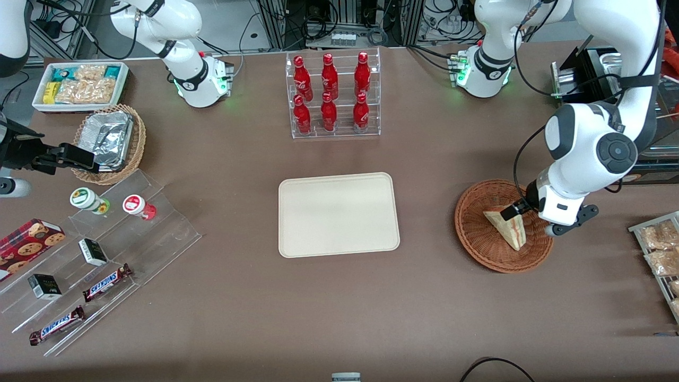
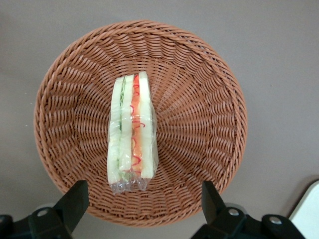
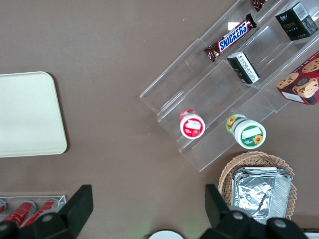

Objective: Place sandwich from basket to tray
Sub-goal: 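Lower the left gripper around the sandwich and close it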

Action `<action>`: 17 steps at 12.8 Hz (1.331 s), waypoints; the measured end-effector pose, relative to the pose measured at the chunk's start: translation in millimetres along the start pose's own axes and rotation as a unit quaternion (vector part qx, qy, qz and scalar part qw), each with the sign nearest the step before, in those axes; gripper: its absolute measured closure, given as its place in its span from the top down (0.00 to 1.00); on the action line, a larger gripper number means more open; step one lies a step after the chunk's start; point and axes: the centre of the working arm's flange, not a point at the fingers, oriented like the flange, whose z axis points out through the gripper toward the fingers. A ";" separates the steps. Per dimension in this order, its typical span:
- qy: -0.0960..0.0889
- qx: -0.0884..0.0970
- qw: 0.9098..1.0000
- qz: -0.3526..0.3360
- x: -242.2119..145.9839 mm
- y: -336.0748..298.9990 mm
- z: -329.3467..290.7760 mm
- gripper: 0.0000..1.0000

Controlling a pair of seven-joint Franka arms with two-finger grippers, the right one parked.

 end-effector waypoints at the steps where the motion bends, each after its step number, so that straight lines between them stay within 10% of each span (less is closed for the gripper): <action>1: 0.004 -0.002 1.000 -0.002 -2.8 -2.4 6.5 1.00; 17: 0.006 0.000 1.000 -0.017 3.4 -18.4 68.2 1.00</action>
